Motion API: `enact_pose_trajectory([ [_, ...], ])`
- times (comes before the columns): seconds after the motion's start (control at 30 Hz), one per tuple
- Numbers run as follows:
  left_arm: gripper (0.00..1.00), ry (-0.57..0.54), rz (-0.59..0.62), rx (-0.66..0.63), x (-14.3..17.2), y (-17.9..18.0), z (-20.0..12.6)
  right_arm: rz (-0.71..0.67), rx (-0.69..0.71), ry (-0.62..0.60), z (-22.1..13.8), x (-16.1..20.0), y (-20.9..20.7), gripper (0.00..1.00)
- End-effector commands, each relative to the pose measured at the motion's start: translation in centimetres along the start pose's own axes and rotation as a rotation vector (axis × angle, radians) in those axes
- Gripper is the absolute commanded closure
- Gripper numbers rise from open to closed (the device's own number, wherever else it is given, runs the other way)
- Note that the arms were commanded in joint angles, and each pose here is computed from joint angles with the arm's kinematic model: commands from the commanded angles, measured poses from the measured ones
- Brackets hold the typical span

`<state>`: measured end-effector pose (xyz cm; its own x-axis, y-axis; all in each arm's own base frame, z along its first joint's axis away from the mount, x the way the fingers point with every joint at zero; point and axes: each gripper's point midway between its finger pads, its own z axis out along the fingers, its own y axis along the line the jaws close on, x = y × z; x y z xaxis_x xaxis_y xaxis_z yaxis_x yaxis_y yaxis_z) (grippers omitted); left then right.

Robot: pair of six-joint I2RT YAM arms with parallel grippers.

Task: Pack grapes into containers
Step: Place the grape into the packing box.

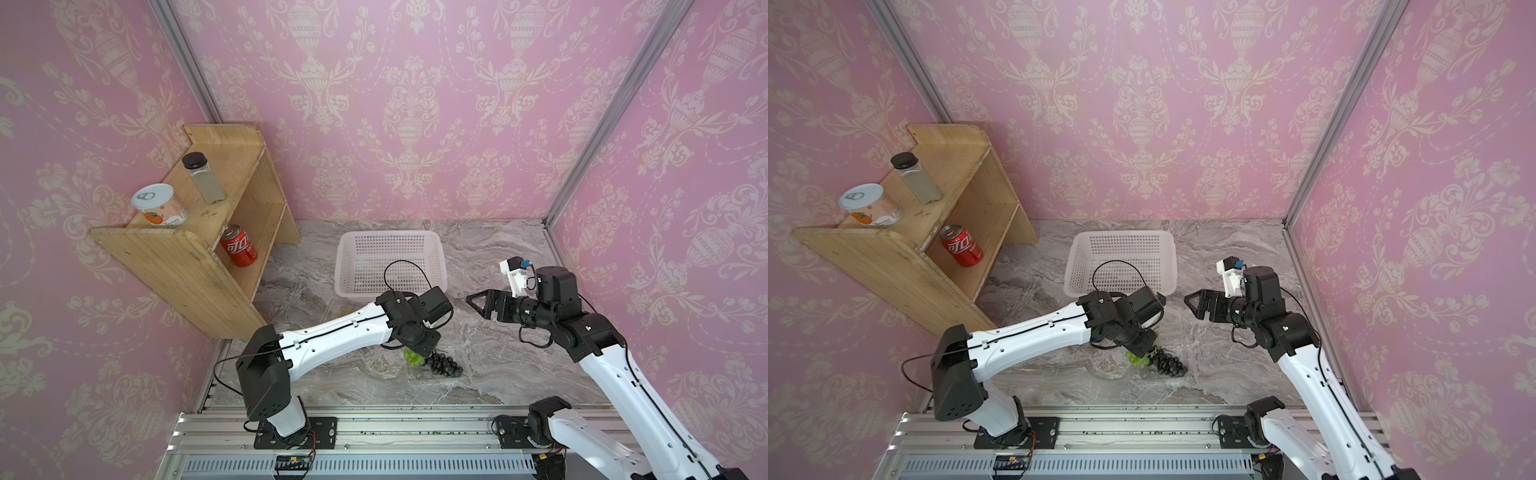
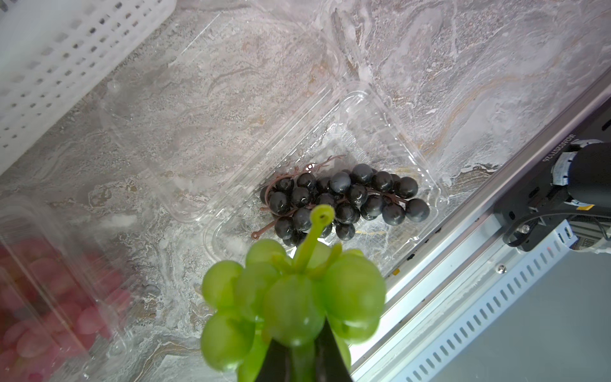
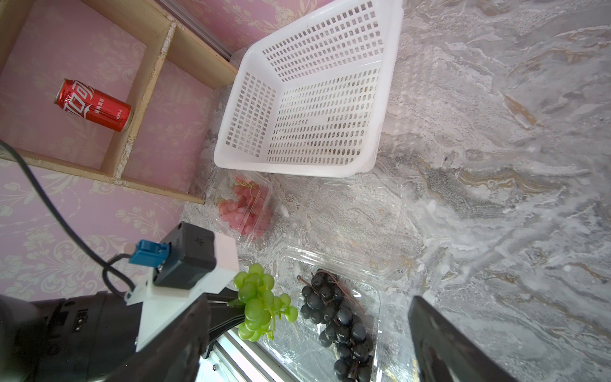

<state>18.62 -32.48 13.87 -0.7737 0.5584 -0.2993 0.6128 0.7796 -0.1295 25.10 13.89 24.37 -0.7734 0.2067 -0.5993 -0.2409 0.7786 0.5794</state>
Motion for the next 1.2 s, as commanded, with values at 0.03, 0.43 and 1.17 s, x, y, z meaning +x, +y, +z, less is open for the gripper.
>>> enact_pose_trajectory([
  [0.03, 1.0, 0.054, 0.0, -0.031, 0.5, -0.1, 2.1, 0.006, -0.006, 0.013, -0.2, 0.8, -0.1, 0.06],
  [0.43, 0.9, 0.099, 0.085, -0.021, 0.3, -2.2, 3.6, 0.003, -0.005, 0.012, -0.3, 1.0, -0.2, 0.05],
  [1.17, 0.33, -0.183, -0.035, -0.035, -5.0, -0.7, -4.1, 0.065, 0.03, 0.075, 1.8, 2.6, -2.2, 0.02],
])
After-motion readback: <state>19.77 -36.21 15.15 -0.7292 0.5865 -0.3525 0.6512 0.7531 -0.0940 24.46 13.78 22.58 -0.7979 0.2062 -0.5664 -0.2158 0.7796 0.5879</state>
